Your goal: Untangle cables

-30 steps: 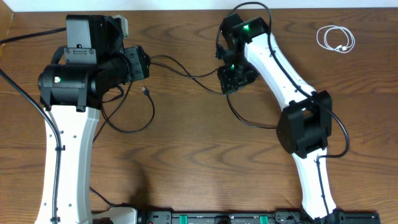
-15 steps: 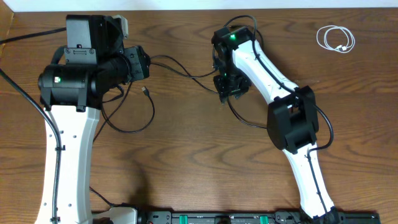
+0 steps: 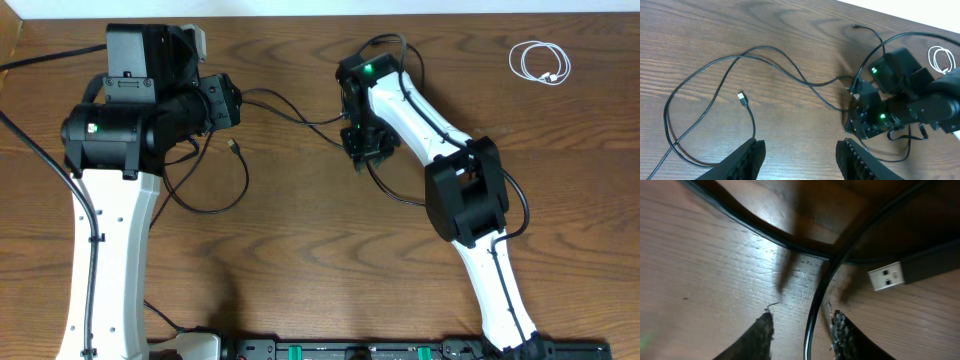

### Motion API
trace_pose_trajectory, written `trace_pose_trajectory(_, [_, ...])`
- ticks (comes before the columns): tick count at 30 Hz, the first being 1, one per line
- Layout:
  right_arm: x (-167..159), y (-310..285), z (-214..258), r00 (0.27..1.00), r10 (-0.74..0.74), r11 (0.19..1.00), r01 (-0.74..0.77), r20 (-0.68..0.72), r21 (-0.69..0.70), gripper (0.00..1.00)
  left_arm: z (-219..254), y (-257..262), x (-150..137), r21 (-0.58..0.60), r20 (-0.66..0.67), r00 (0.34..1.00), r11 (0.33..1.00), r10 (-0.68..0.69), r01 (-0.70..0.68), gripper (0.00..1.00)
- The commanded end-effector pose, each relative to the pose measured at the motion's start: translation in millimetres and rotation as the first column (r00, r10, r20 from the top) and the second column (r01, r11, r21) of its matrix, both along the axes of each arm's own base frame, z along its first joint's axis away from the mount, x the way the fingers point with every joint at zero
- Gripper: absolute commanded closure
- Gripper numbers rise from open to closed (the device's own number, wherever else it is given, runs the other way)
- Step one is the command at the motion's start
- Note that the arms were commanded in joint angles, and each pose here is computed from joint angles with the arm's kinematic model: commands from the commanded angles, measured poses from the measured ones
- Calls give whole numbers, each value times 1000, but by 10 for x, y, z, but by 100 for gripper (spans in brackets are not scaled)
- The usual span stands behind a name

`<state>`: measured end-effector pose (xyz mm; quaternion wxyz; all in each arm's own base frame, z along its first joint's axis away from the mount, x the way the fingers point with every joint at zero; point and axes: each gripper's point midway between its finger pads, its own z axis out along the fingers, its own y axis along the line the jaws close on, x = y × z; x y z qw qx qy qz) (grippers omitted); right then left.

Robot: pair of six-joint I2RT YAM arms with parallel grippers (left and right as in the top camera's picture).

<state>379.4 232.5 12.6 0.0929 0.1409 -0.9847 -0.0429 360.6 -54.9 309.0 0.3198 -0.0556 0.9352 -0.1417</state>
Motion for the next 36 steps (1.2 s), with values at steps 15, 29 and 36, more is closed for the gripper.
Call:
trace_pose_trajectory(15, [116, 38, 105, 998, -10, 1000, 9, 55, 23, 99, 12, 33, 2, 18, 5, 1000, 1000, 1, -1, 49])
trace_pose_trajectory(29, [306, 143, 2546, 801, 31, 947, -214, 598, 238, 99, 12, 33, 4, 18, 5, 1000, 1000, 1, -1, 49])
trace_pose_trajectory(36, [152, -58, 3956, 538, -166, 895, -270, 826, 356, 99, -11, 32, 16, 18, -1, 1000, 1000, 1, -1, 49])
